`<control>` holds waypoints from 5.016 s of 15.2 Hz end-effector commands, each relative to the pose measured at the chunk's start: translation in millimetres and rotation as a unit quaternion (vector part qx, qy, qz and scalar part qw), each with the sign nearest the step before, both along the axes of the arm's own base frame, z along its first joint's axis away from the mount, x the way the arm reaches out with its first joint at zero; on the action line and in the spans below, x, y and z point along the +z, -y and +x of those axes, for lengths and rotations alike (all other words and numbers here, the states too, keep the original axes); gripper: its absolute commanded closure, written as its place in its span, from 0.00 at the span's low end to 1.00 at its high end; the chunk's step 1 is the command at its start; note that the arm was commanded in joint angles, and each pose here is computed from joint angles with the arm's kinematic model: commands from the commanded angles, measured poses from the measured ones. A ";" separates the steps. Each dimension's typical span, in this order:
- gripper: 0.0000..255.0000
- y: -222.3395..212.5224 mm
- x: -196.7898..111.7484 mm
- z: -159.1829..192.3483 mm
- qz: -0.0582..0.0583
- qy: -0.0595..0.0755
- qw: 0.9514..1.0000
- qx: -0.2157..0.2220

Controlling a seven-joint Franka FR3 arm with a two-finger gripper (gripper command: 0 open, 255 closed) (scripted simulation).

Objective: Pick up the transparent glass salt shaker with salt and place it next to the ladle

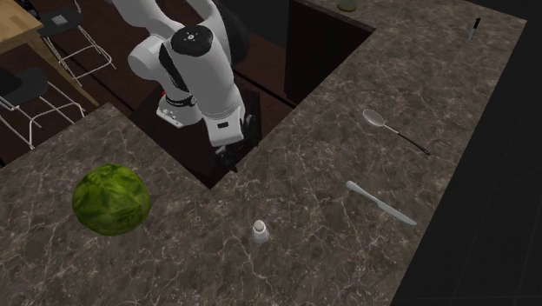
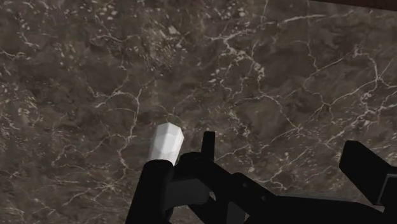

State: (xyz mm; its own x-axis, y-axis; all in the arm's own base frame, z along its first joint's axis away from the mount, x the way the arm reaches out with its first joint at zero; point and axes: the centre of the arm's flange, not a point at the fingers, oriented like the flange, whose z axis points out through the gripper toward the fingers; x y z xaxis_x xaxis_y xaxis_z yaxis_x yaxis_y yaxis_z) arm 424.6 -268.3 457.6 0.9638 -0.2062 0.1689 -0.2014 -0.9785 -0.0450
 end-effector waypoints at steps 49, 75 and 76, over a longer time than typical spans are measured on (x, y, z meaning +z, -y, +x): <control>1.00 140.9 -65.5 73.1 0.029 0.045 0.998 -0.018; 1.00 121.1 52.8 90.2 0.029 0.045 0.998 -0.018; 1.00 111.3 50.7 98.7 0.029 0.045 0.998 -0.018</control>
State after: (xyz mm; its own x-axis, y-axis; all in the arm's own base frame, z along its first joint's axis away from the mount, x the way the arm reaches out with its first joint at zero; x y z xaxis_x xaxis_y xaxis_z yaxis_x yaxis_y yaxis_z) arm 514.8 -387.8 509.6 0.9372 -0.2510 0.2421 -0.2274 -0.9662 -0.1213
